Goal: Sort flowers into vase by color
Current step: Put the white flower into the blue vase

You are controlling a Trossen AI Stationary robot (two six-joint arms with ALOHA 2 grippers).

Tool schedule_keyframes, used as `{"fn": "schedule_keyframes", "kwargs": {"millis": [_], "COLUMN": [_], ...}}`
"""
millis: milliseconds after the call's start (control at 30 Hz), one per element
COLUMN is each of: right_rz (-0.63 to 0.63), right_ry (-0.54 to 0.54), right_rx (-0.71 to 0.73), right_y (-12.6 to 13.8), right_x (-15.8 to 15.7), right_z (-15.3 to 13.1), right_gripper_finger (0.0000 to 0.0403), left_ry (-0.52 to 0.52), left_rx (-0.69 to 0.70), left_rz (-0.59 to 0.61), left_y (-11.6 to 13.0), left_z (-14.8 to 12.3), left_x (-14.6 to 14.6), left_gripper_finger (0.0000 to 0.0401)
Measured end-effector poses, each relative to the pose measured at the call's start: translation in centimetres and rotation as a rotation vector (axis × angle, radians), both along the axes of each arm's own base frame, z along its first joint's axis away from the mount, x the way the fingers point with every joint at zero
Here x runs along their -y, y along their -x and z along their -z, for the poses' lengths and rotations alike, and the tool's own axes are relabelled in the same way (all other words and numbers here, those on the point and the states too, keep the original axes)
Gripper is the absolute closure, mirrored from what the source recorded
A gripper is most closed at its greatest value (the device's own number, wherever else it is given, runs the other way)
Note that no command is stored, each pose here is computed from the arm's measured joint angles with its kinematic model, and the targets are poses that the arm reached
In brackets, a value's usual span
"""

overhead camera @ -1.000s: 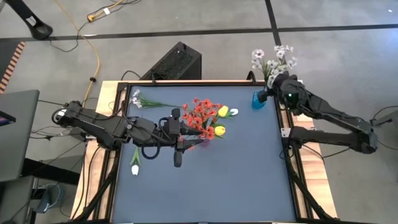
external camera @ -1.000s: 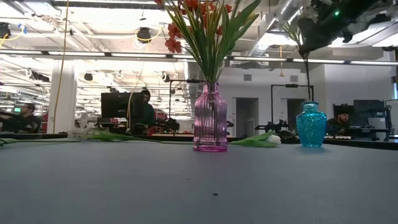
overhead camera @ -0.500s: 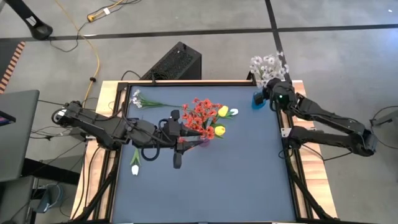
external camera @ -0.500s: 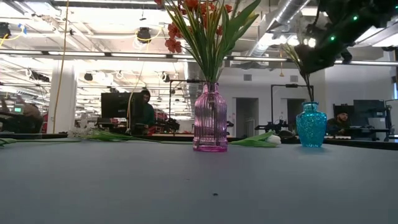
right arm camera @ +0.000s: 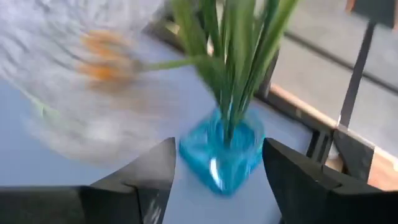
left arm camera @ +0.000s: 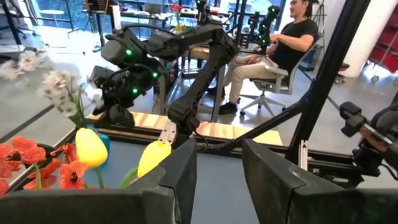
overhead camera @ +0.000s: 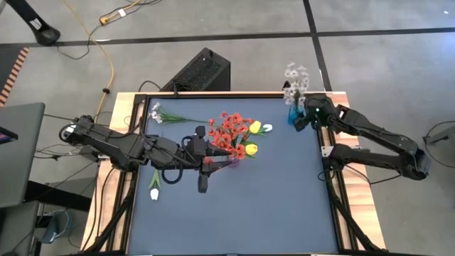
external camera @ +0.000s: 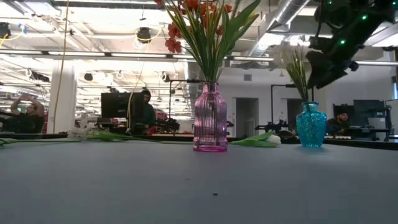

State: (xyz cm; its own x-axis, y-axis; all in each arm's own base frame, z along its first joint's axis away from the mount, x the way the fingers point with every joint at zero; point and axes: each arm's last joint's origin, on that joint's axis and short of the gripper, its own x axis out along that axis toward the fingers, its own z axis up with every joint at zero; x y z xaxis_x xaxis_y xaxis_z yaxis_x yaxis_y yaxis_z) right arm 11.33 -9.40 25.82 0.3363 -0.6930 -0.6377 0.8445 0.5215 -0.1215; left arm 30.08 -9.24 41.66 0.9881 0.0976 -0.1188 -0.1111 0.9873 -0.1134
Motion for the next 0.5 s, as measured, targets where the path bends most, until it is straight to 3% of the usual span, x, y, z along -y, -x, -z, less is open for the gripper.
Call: {"fn": "schedule_keyframes", "kwargs": {"millis": [300, 500], "right_rz": [-0.097, -0.21], "right_ry": [-0.124, -0.33], "right_rx": [0.07, 0.136], "right_y": [0.4, 0.5], "right_x": [-1.0, -2.2], "right_z": [-2.6, -3.8], "right_gripper_finger": [0.0127, 0.0126], "left_ry": [-0.006, -0.051], "left_rx": [-0.096, -0.139], "left_rz": [0.003, 0.004], "left_y": [0.2, 0.3], "left_z": [1.0, 1.3], "left_x": [0.0, -0.1], "left_gripper_finger": [0.0285, 0.0285]}}
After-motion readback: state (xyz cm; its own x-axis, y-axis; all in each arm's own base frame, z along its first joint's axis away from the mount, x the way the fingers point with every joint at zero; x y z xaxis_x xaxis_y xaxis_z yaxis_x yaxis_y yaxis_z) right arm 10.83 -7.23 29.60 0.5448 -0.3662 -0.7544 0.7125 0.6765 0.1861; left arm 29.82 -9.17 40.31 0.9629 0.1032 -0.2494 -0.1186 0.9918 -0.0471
